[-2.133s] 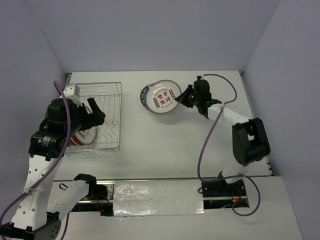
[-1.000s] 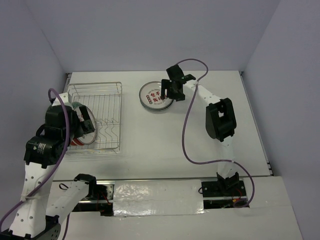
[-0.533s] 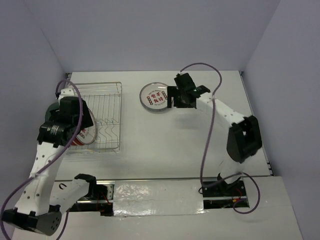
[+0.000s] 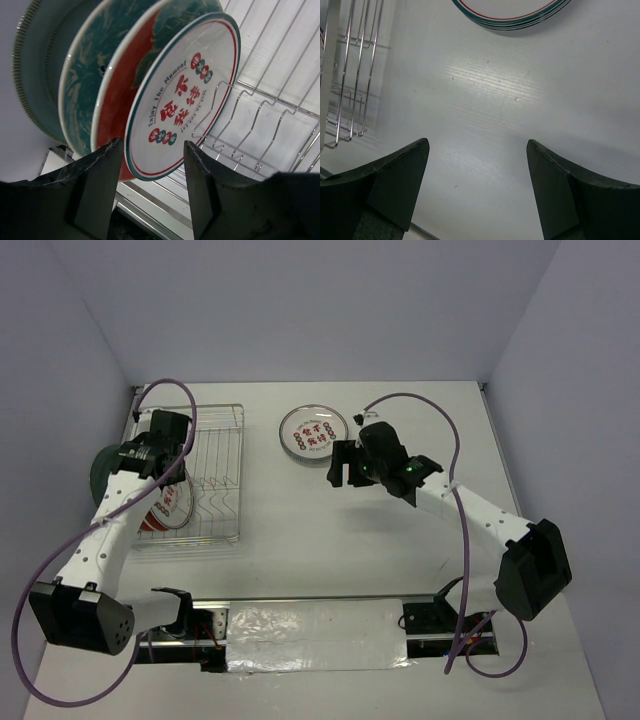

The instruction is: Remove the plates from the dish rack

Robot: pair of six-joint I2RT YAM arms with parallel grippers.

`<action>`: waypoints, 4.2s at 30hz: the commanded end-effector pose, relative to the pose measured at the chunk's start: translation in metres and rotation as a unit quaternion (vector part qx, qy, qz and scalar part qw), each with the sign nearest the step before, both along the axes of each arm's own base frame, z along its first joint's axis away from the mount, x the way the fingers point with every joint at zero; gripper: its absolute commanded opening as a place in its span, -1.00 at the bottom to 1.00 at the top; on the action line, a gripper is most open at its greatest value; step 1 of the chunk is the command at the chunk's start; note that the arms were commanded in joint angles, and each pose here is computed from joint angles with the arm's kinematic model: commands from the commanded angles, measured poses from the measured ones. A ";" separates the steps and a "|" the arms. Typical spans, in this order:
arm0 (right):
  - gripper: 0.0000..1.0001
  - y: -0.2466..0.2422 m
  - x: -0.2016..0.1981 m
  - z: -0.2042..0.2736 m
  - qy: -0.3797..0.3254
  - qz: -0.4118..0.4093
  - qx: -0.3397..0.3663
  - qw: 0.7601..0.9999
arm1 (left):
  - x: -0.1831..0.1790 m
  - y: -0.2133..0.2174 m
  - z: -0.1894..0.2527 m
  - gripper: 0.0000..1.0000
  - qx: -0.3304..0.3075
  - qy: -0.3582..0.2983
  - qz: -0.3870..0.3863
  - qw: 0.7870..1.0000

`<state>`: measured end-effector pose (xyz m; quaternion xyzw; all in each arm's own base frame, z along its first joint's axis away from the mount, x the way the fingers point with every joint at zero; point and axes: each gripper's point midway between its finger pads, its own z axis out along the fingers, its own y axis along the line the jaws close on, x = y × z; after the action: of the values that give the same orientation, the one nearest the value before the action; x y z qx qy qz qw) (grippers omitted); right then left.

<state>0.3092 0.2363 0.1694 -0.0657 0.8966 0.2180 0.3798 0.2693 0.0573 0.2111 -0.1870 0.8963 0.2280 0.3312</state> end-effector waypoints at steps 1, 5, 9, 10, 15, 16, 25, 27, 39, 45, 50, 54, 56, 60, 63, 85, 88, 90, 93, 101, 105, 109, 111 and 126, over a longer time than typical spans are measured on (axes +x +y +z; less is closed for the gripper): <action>0.72 0.011 0.005 0.022 -0.038 0.007 0.034 0.999 | -0.001 0.013 0.029 0.28 0.023 -0.043 0.035 0.998; 0.71 0.016 0.002 0.017 -0.033 0.013 0.035 0.999 | -0.006 0.017 0.024 0.30 0.027 -0.038 0.044 0.998; 0.71 0.024 -0.004 0.017 -0.031 0.031 0.040 0.998 | -0.007 0.018 0.010 0.30 0.025 -0.028 0.044 0.998; 0.71 0.025 -0.006 0.018 -0.033 0.034 0.040 0.998 | -0.006 0.017 0.007 0.28 0.020 -0.027 0.042 0.999; 0.71 0.025 -0.012 0.029 -0.046 0.040 0.043 0.997 | -0.004 0.017 -0.001 0.25 0.017 -0.023 0.041 0.999; 0.71 0.025 -0.013 0.032 -0.049 0.039 0.044 0.997 | -0.003 0.016 -0.002 0.23 0.015 -0.022 0.039 0.999; 0.71 0.027 -0.024 0.047 -0.062 0.047 0.066 0.995 | 0.005 0.002 -0.017 -0.12 -0.020 -0.016 0.002 1.000; 0.71 0.028 -0.028 0.051 -0.064 0.050 0.071 0.994 | 0.005 0.001 -0.014 -0.16 -0.020 -0.022 -0.004 1.000; 0.71 0.028 -0.036 0.061 -0.069 0.052 0.088 0.992 | 0.013 -0.019 -0.016 -0.66 -0.059 -0.026 -0.052 0.997; 0.71 0.030 -0.041 0.064 -0.069 0.053 0.095 0.992 | 0.011 -0.023 0.011 -0.97 -0.036 -0.040 -0.054 0.997; 0.71 0.033 -0.045 0.066 -0.068 0.058 0.102 0.991 | 0.013 -0.025 0.050 -1.00 0.008 -0.051 -0.065 0.997; 0.71 0.036 -0.047 0.068 -0.066 0.062 0.103 0.991 | 0.010 -0.031 0.086 -1.00 0.035 -0.056 -0.077 0.995; 0.72 0.039 -0.048 0.074 -0.069 0.071 0.116 0.988 | 0.005 -0.037 0.112 -1.00 0.032 -0.073 -0.083 0.993; 0.74 0.064 -0.069 0.101 -0.103 0.158 0.195 0.963 | 0.001 -0.069 0.142 -1.00 -0.057 -0.121 -0.154 0.979; 0.74 0.081 -0.090 0.131 -0.151 0.230 0.272 0.922 | -0.005 -0.117 0.165 -1.00 -0.169 -0.199 -0.252 0.932; -1.00 0.073 -0.068 0.142 -0.167 0.161 0.304 0.924 | -0.041 -0.217 0.134 -0.38 -0.408 -0.249 -0.406 0.779; -1.00 0.058 -0.050 0.136 -0.157 0.103 0.300 0.935 | -0.027 -0.188 0.120 0.98 -0.360 -0.252 -0.333 0.834; -1.00 0.033 -0.022 0.122 -0.129 0.014 0.290 0.948 | -0.023 -0.152 0.106 0.99 -0.301 -0.239 -0.258 0.886; -1.00 -0.007 0.021 0.096 -0.087 -0.093 0.294 0.947 | -0.031 -0.109 0.099 0.99 -0.227 -0.229 -0.178 0.930; -0.98 -0.031 0.132 0.046 -0.038 -0.156 0.265 0.951 | -0.069 -0.063 0.139 0.99 -0.161 -0.266 -0.133 0.941; -0.89 -0.015 0.176 0.029 0.008 -0.116 0.281 0.953 | -0.083 -0.047 0.159 0.99 -0.135 -0.274 -0.118 0.945; -0.81 -0.012 0.199 0.008 0.024 -0.123 0.259 0.958 | -0.093 -0.044 0.168 0.99 -0.133 -0.277 -0.124 0.944; -0.52 -0.011 0.205 -0.006 0.038 -0.127 0.247 0.960 | -0.094 -0.045 0.170 0.99 -0.134 -0.279 -0.129 0.942; 0.50 0.006 0.178 -0.074 0.128 -0.103 -0.019 0.986 | -0.079 -0.052 0.136 0.99 -0.127 -0.228 -0.131 0.956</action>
<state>0.5092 0.2399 0.1221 0.0946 0.9069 0.2487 0.3267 0.1831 0.0067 0.3454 -0.1580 0.8362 0.0135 0.5251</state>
